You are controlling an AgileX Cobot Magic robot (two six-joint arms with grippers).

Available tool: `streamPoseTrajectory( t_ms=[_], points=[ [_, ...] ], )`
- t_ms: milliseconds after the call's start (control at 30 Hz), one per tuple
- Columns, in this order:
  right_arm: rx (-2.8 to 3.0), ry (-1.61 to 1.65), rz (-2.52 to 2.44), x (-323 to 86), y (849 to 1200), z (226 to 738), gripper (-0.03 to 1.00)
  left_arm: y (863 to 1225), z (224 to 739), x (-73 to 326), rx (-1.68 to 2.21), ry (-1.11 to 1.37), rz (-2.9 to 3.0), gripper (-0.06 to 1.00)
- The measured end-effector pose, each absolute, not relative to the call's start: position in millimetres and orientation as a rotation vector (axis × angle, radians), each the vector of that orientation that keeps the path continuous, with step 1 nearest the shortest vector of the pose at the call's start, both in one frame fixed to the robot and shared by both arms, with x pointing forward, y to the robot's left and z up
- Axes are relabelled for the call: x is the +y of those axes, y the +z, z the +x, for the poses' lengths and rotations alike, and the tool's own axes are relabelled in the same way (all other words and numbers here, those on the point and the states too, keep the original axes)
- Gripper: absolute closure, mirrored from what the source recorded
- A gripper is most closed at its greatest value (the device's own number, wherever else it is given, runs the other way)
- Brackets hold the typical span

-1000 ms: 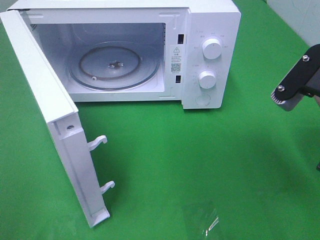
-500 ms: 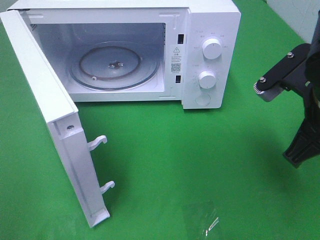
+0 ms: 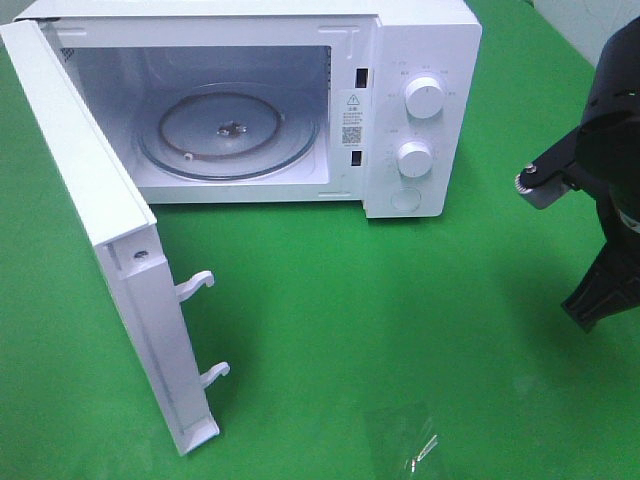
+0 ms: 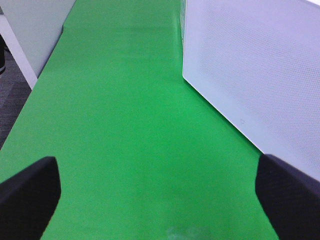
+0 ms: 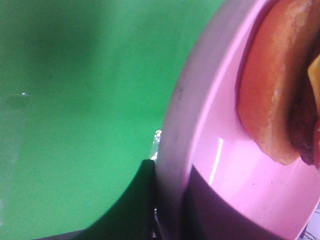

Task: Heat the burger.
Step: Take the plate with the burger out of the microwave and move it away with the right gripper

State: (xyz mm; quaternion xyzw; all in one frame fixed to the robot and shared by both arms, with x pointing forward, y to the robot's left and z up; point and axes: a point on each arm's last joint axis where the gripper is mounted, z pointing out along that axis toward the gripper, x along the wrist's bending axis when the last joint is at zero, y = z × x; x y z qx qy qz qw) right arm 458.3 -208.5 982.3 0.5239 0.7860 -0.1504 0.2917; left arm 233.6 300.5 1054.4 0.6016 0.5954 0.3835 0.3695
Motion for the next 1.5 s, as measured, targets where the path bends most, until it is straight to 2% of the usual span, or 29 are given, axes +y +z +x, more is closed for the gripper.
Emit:
streamPoseTrajectory(
  t_ms=[833,1233,1500],
  points=[
    [2.015,-0.384,1.553,-240.2,966.3,484.0,0.85,1054.4,233.6,300.5,1.528,0.984,1.544,-0.03],
    [2.059,-0.466,1.564,-235.8,928.6,494.2,0.85,1054.4,233.6,300.5,1.528,0.984,1.544,-0.03],
    [2.041,-0.463,1.566,-235.4,922.8,497.1,0.85,1054.4,233.6,300.5,1.528,0.984,1.544,-0.03]
  ],
)
